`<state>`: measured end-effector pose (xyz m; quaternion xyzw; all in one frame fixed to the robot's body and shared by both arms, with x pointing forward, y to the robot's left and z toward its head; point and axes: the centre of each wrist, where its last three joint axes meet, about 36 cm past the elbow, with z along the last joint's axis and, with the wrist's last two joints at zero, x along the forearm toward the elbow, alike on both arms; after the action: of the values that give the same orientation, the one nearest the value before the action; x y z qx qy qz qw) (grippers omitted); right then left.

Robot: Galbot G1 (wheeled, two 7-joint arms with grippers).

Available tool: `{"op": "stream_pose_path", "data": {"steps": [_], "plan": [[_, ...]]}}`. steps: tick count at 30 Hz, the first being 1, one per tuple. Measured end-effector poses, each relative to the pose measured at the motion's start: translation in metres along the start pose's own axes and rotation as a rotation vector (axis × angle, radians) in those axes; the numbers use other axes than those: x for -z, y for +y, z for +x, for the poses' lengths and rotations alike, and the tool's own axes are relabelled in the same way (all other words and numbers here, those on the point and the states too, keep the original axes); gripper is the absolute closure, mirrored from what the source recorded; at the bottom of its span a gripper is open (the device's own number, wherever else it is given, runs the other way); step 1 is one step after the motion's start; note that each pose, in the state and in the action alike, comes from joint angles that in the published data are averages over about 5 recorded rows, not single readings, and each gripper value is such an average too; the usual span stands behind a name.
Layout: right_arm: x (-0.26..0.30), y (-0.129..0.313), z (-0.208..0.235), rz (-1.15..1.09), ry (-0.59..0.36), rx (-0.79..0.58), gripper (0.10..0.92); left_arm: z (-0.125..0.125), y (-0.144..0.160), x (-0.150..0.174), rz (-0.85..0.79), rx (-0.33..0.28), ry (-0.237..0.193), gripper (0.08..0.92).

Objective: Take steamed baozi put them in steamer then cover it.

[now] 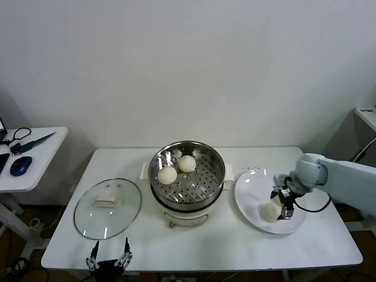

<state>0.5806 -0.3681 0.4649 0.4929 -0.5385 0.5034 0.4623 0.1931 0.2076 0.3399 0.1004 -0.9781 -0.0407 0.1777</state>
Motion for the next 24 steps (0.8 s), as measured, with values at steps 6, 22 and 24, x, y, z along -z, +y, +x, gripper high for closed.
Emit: {"op": "stream_pose_path", "data": {"steps": [6,22,24], "plan": [[-0.001,0.001,-0.011,-0.007,0.006,0.005,0.314,0.000,0.000,0.000,-0.001,0.003,0.001,0.177],[0.027,-0.063,0.101,0.189,-0.053,-0.079,0.361,0.000,-0.003,0.001,-0.007,-0.003,-0.001,0.177],[0.045,-0.077,0.138,0.281,-0.078,-0.113,0.361,0.000,-0.005,0.000,-0.008,-0.005,-0.002,0.177]]}}
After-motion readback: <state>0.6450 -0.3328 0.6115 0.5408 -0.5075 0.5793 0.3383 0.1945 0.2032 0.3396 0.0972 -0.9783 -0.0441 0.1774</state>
